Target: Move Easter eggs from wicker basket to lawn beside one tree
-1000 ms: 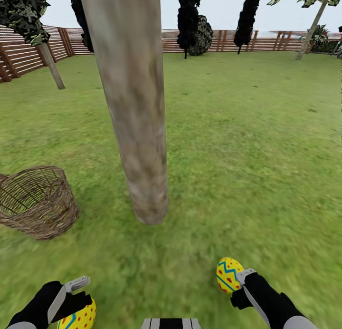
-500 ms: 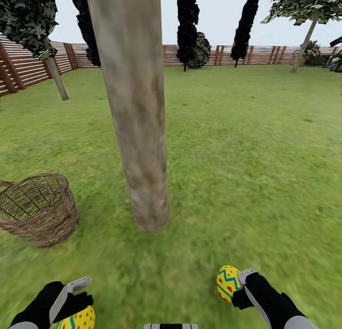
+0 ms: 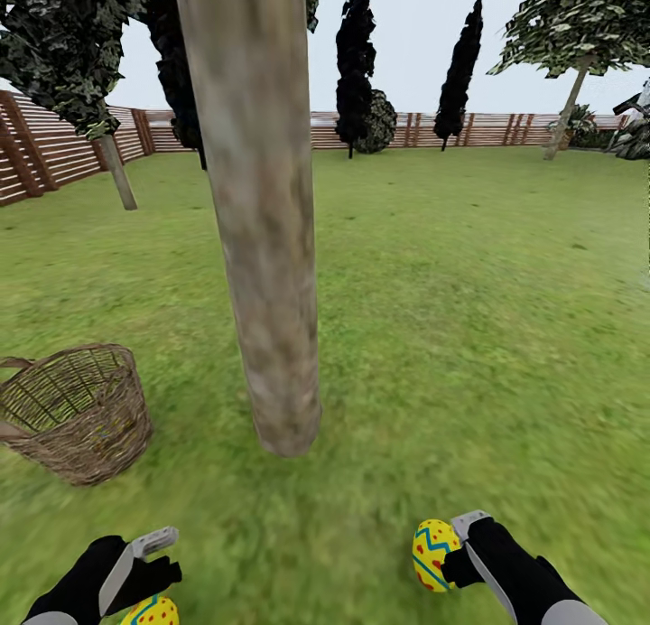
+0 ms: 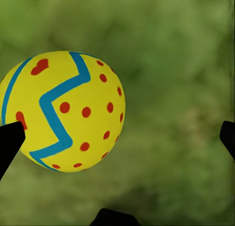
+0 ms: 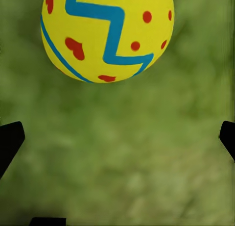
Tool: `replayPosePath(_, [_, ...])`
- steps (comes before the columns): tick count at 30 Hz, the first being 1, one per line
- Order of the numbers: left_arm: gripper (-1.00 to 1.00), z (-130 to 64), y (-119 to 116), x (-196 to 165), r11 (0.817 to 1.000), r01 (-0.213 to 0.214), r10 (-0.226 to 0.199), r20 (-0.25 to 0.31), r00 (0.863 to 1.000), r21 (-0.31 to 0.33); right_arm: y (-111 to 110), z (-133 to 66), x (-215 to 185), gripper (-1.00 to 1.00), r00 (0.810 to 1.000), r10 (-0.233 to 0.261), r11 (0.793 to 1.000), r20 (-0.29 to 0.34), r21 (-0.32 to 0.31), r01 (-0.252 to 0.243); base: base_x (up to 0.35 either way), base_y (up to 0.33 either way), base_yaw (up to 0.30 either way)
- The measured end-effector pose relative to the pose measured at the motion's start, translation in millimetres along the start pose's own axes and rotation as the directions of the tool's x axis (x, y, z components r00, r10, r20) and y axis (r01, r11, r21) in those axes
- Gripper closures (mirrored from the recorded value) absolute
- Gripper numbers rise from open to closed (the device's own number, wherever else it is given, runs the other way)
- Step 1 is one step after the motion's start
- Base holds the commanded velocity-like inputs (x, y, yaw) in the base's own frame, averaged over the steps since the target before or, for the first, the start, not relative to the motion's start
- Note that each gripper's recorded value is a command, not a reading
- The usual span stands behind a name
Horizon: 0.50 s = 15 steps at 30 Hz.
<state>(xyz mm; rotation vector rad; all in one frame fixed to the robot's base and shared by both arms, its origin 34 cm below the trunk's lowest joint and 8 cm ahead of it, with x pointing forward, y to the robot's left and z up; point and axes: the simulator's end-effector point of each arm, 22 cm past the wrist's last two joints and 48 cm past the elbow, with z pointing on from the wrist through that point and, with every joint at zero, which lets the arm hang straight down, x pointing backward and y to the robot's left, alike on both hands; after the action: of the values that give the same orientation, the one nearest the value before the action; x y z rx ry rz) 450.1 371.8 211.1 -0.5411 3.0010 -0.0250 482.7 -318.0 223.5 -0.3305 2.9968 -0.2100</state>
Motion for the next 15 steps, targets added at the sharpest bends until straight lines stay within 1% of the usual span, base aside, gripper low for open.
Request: replayPosePath(15, [-1.0,-21.8,-11.3,-15.8,1.0,-0.005,0.004,0.054,0.999,0.025,-7.4,-24.1,-18.9,-1.0,0.998,0.007,1.0,0.06,0.013,-0.008,0.0,0.0,0.0])
